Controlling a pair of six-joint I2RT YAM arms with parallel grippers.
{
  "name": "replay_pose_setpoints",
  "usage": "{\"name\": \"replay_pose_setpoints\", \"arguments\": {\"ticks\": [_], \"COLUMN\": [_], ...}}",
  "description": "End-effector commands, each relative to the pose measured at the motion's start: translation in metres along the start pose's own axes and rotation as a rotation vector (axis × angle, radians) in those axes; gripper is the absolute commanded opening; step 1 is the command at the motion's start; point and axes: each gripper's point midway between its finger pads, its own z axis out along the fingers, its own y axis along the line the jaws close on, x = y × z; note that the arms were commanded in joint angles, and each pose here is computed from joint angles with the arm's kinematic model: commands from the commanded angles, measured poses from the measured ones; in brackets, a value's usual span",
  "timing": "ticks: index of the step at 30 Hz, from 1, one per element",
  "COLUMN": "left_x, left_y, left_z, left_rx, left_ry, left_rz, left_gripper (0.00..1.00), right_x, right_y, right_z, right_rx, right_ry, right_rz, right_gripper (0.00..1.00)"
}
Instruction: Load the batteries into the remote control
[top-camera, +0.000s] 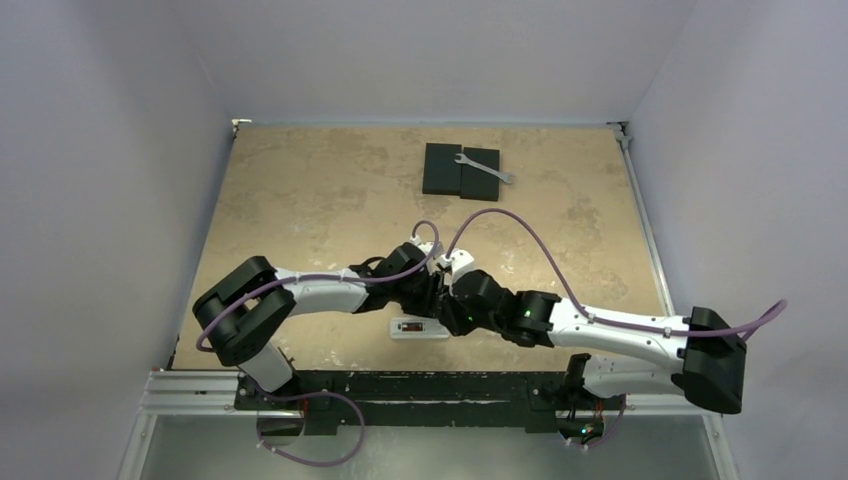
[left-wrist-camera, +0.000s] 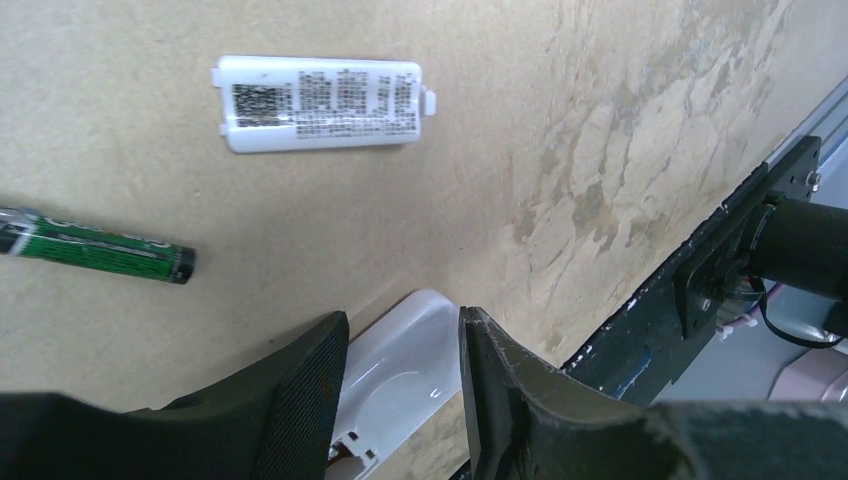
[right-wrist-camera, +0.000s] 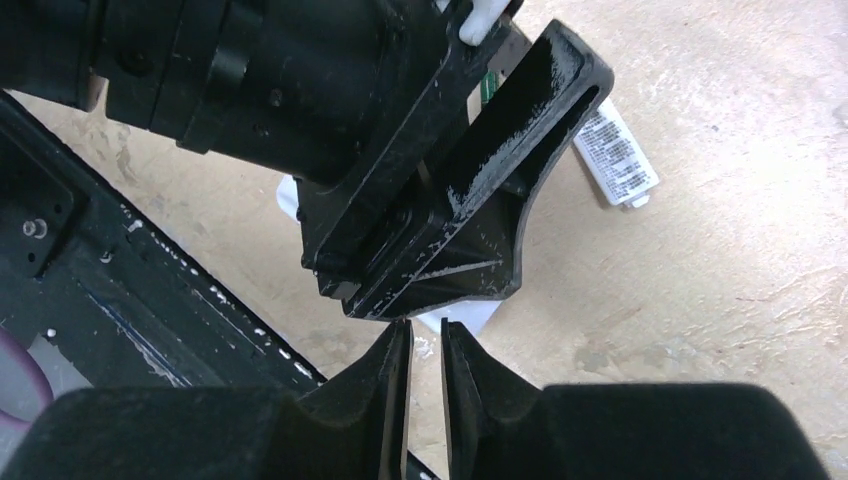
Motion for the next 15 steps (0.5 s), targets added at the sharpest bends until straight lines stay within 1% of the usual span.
{"name": "replay_pose_setpoints", "arguments": {"ticks": [1,6,10,12,15], "left_x": [0.03,0.031,0.025,0.018,0.001], "left_y": [0.017,0.018,0.016,0.013,0.003], "left_z": [0.008,0.007,0.002,-0.003,-0.018], "left_rx": [-0.078,-0.096,-0.106,-0.104,-0.096], "left_ry": [0.094,0.091,0.061,0.033,-0.044], "left_rz": [0.055,0.069,0.073,0.072,0.084], "left_gripper": [0.45,0.44,0.44,0.44,0.44], "right_x": [-0.008,-0.017,-0.02,-0.02,-0.02], "right_y": [-0.009,-0.017,-0.021,-0.021,-0.021], "right_z": [-0.008,-0.017,-0.021,-0.021,-0.021], "right_rx": [0.042,0.08,0.093,0.096,0.099], "right_ry": [-0.053,-0.101,-0.114,-0.109,-0.107], "right_rz": [0.033,0.053,0.045,0.04,0.037], "right_gripper": [0.25,0.25,0.27,0.28,0.3]}}
